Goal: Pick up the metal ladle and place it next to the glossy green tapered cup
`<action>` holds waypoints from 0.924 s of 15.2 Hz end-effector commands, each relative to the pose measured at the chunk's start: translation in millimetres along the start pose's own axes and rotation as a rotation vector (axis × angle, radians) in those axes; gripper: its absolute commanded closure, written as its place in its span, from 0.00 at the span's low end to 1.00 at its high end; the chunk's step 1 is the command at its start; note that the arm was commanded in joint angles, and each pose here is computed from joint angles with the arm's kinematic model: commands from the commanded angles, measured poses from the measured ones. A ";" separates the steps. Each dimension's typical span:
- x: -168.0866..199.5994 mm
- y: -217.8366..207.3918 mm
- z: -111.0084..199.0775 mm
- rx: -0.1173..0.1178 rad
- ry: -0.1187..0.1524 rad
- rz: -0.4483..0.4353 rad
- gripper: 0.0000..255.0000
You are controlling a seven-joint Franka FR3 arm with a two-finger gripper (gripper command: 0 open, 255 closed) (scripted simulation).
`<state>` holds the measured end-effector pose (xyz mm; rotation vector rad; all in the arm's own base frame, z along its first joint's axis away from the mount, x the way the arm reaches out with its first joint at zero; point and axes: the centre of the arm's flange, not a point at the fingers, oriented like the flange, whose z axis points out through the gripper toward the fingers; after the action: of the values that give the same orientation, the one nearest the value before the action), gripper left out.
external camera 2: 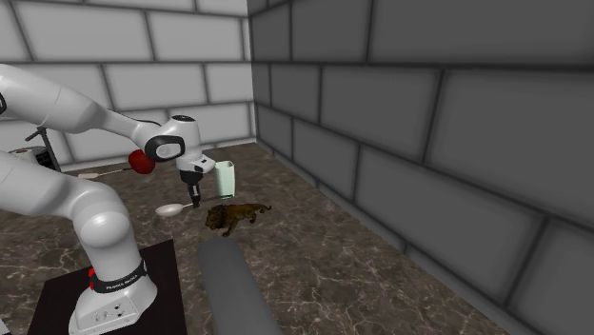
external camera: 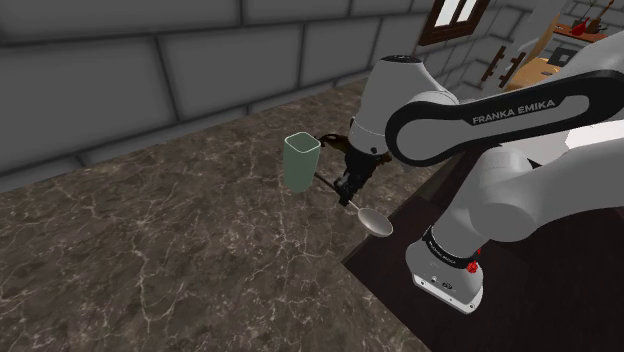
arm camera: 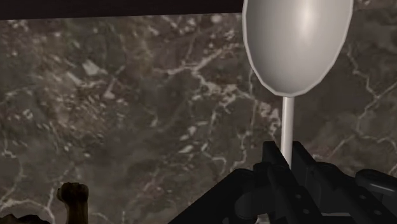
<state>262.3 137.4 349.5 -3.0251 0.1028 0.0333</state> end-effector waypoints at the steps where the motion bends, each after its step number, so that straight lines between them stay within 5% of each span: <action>1: 0.0 0.0 0.1 0.000 0.000 0.000 1.00; 2: 0.0 0.0 0.1 0.000 0.000 0.000 1.00; 3: 0.0 0.0 0.1 0.000 0.000 0.000 0.00; 8: 0.0 0.0 0.1 0.000 0.000 0.000 0.00; 12: 0.0 0.0 -49.9 0.000 0.000 0.000 0.00; 14: 0.0 0.0 -49.9 0.000 0.000 0.000 0.00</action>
<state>263.2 131.3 395.3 -3.0243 0.1026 0.0315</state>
